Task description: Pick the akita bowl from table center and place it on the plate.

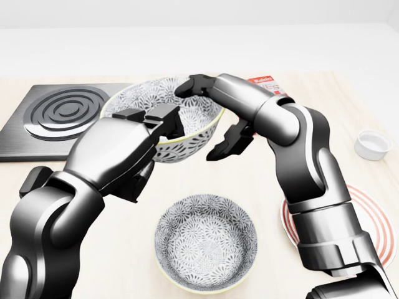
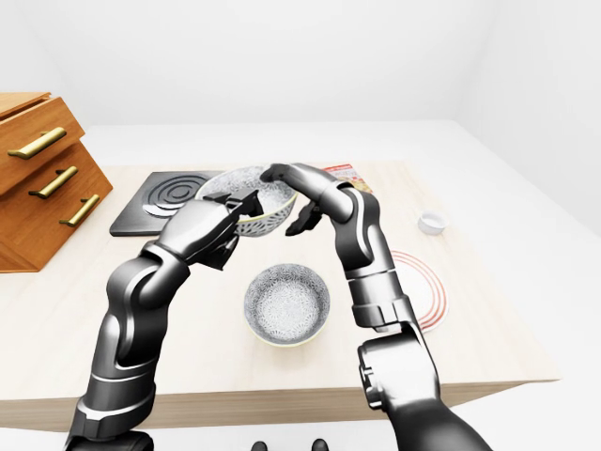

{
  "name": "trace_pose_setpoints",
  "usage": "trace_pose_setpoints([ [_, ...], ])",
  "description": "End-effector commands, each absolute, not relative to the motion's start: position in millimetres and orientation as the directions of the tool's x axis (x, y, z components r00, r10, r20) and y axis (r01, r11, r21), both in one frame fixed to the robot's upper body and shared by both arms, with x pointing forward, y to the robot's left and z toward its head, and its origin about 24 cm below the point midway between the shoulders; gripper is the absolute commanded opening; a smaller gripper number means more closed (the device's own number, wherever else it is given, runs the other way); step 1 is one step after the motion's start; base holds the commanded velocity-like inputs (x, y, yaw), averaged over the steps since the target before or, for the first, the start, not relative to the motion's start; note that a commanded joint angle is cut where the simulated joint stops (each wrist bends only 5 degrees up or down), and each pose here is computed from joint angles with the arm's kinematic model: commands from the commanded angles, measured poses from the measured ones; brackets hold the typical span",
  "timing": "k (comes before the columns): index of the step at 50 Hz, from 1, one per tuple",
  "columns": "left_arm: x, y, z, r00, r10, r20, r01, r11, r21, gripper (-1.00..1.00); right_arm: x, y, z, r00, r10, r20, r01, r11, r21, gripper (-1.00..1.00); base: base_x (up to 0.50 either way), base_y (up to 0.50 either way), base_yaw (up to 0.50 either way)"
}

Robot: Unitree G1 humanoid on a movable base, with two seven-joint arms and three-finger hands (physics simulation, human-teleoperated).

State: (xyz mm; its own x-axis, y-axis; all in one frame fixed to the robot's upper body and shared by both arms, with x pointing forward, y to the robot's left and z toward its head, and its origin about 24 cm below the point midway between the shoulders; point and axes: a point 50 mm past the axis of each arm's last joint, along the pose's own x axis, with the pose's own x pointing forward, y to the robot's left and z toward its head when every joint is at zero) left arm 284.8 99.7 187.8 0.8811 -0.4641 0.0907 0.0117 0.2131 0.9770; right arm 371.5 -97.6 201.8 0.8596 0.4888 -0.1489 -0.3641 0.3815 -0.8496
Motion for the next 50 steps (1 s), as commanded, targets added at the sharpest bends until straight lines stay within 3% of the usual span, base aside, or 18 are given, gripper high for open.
trace_pose_setpoints([
  [1,284.1,98.4,195.8,0.88,-0.457,0.128,-0.033,0.211,0.977,-1.0,371.3,-98.5,197.4,0.861,0.483,-0.162,-0.372,0.378,-0.848,-0.79,0.0,0.0,0.0],
  [2,283.8,97.9,195.9,0.879,-0.458,0.128,-0.032,0.212,0.977,-1.0,371.0,-98.7,197.2,0.861,0.482,-0.162,-0.371,0.377,-0.849,-1.0,0.0,0.0,0.0],
  [33,282.4,96.0,199.0,0.875,-0.462,0.145,-0.048,0.215,0.976,-1.0,373.8,-100.2,198.2,0.861,0.481,-0.167,-0.378,0.384,-0.843,-1.0,0.0,0.0,0.0],
  [34,282.5,96.6,199.2,0.876,-0.458,0.149,-0.054,0.215,0.975,-0.69,374.1,-100.0,198.3,0.86,0.481,-0.168,-0.379,0.384,-0.842,-1.0,0.0,0.0,0.0],
  [35,282.5,96.9,199.2,0.877,-0.456,0.152,-0.057,0.215,0.975,0.19,374.1,-100.0,198.4,0.86,0.482,-0.167,-0.379,0.385,-0.842,-1.0,0.0,0.0,0.0],
  [36,282.3,97.0,199.0,0.877,-0.455,0.153,-0.058,0.216,0.975,0.72,374.0,-100.0,198.3,0.86,0.482,-0.167,-0.379,0.384,-0.842,-1.0,0.0,0.0,0.0],
  [37,282.6,96.8,199.0,0.877,-0.455,0.153,-0.056,0.22,0.974,1.0,373.9,-100.2,198.1,0.86,0.481,-0.168,-0.379,0.384,-0.842,-1.0,0.0,0.0,0.0],
  [50,282.7,97.0,196.5,0.879,-0.454,0.143,-0.048,0.213,0.976,1.0,375.0,-102.6,196.8,0.862,0.476,-0.175,-0.384,0.388,-0.838,-1.0,0.0,0.0,0.0],
])
